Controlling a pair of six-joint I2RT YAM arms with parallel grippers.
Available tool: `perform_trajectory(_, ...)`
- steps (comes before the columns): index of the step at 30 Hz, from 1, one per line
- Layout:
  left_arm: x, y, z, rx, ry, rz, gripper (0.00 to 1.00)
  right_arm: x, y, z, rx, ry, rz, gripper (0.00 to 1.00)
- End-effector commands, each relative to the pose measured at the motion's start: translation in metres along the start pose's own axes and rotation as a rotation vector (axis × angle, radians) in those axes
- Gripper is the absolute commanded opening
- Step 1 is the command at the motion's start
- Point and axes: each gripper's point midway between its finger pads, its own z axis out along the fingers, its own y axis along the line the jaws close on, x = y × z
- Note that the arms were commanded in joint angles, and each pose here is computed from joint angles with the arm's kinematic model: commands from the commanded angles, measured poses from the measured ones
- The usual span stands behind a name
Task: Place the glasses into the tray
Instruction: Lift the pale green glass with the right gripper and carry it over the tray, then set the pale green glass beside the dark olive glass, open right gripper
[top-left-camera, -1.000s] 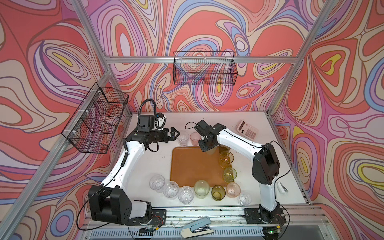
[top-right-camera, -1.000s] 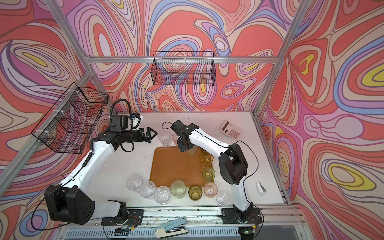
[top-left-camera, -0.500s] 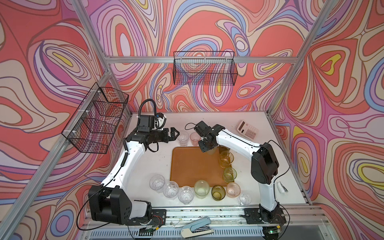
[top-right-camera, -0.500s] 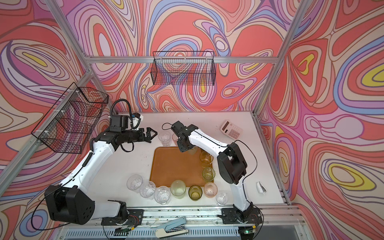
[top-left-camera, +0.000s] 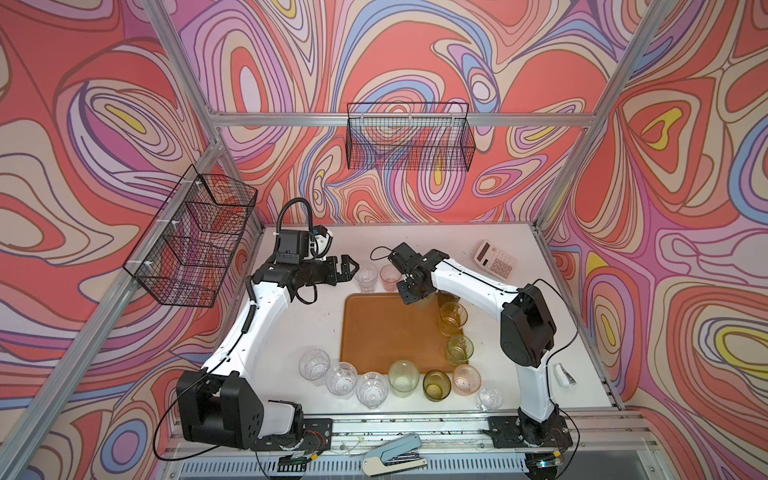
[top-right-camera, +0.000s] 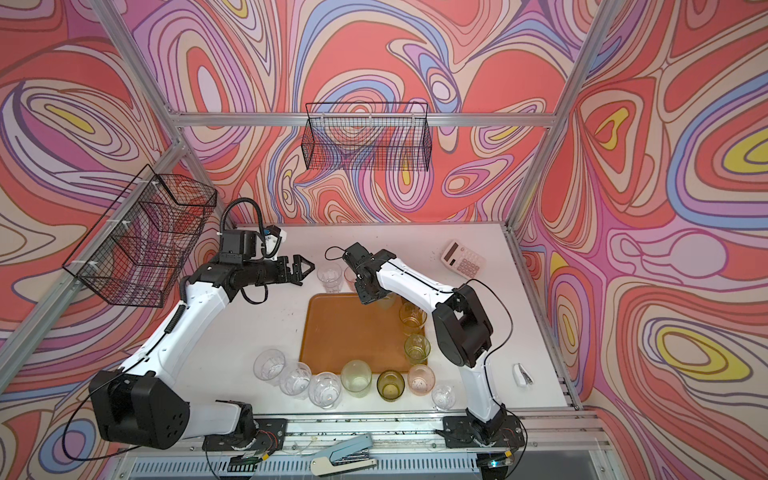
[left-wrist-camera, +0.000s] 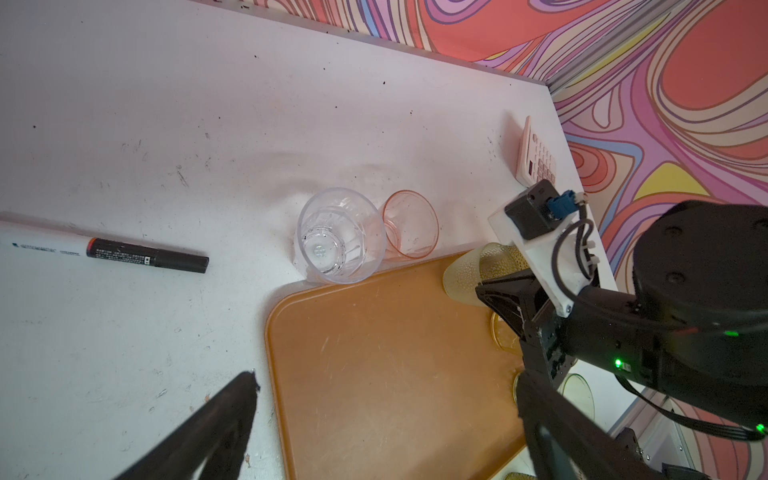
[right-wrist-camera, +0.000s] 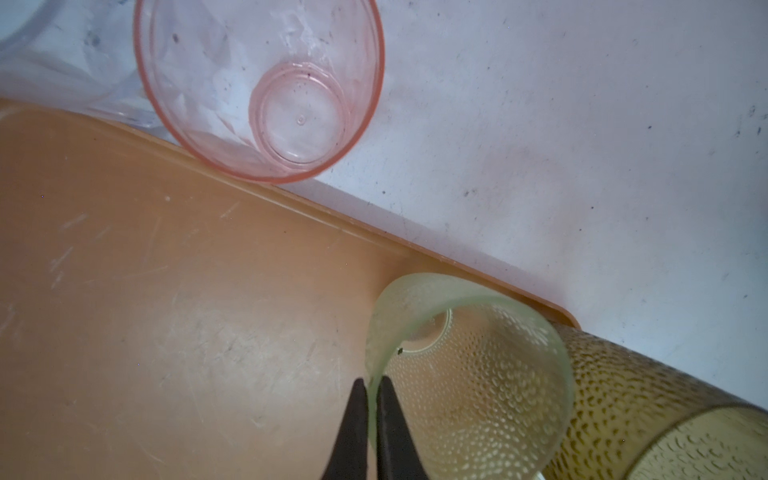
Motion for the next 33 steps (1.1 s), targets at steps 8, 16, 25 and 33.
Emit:
perform_trajectory(8, 0.0019, -0.0021, -0.0018, 0.008, -0.001, 0.004, 1.00, 0.0020, -0.0065, 0.0131, 0.029, 0.011, 0.010, 0.00)
perform_trajectory(16, 0.0019, -0.0023, -0.0019, 0.009, -0.002, 0.004, 1.00, 0.0045, -0.0069, 0.0147, 0.029, 0.019, 0.012, 0.01)
perform_trajectory(25, 0.0018, -0.0022, -0.0019, 0.008, -0.002, 0.004, 1.00, 0.0050, -0.0062, 0.0154, 0.026, 0.021, 0.010, 0.06)
perform_trajectory(33, 0.0018, -0.0021, -0.0019, 0.008, -0.002, 0.004, 1.00, 0.0033, -0.0071, 0.0122, 0.028, 0.014, 0.008, 0.12)
